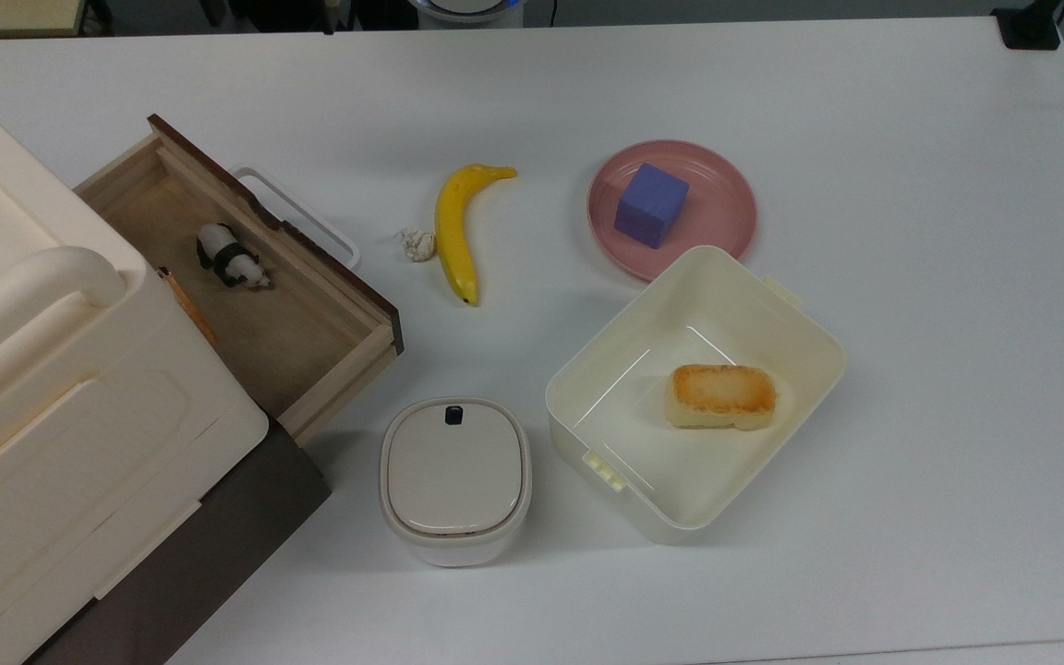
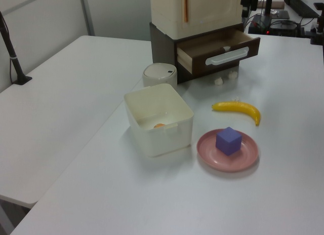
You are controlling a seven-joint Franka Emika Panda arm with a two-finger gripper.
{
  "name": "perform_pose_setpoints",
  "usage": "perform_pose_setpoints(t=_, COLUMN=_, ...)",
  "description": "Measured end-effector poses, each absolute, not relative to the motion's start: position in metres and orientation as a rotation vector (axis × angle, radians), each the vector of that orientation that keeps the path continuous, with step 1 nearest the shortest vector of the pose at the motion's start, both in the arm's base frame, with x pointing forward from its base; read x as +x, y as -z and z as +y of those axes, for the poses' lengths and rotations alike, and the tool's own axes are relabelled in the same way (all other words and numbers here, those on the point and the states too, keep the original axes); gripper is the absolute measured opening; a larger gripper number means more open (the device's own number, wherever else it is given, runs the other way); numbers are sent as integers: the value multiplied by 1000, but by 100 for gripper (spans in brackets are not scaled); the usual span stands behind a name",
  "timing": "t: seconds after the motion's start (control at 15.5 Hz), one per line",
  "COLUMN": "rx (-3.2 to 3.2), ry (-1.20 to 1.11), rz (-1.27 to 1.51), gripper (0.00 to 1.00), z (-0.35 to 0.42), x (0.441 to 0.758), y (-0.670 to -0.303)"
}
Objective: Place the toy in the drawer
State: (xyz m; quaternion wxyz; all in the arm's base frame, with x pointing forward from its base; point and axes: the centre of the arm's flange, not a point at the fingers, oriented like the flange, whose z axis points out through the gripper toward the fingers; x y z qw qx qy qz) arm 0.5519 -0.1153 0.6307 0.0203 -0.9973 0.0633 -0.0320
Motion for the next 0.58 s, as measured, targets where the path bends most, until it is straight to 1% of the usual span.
perform_pose_setpoints(t=0.58, rx=-3092, ry=117, rz=190, gripper=100, z=-113, x=548, y=-637)
